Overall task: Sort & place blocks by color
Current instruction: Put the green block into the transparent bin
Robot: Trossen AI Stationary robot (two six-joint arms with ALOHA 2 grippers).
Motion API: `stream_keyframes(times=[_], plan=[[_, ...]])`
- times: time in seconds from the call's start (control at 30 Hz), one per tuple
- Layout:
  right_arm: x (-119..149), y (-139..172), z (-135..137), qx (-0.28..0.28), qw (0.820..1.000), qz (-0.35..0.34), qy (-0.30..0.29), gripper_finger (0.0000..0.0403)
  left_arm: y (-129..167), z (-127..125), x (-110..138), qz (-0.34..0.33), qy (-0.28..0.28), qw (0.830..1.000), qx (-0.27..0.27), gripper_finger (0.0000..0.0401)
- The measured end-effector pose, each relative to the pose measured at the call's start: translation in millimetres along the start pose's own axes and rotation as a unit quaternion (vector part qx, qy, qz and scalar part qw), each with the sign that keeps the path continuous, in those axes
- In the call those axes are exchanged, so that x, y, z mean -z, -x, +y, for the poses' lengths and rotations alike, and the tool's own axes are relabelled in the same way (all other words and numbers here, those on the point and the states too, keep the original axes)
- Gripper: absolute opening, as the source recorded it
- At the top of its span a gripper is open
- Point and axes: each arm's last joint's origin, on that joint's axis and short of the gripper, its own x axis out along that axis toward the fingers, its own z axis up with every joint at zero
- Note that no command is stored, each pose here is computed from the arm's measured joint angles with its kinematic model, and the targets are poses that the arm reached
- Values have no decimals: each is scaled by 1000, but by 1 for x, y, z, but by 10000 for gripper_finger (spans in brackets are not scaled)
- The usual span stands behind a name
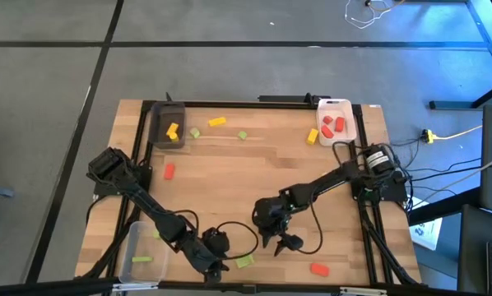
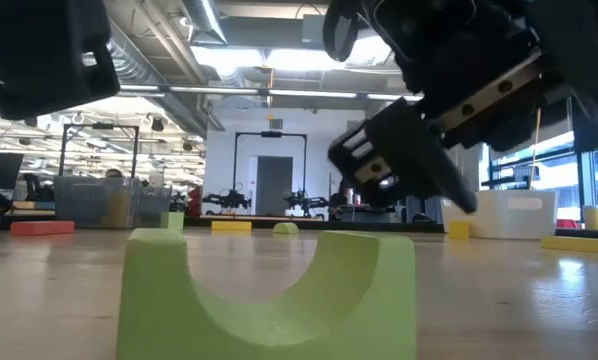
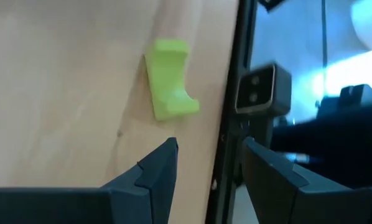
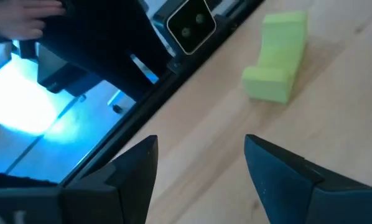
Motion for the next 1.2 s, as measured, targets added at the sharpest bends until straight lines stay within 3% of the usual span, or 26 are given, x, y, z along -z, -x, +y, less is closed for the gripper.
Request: stream_keyframes(times=[0.27,0.53,0.93,1.07,1.2], plan=[[6,-19,-15,-8,999,-33,-11,239,5,-4,-1,-23,11,1000,-4,165],[5,-40,-30,-59,996,-63,-33,239,10,-9,5,-20,9,1000,1,165],[-28,-54,-45,-62,992,-93,54,239,14,-17,18,-9,15,1000,12,165],[-27,-45,-54,-53,994,-96,13,239,15,-17,23,-3,6,1000,7,165],[-26,-34,-64,-88,991,-98,-17,239,15,-14,25,-2,-27,1000,-14,165]])
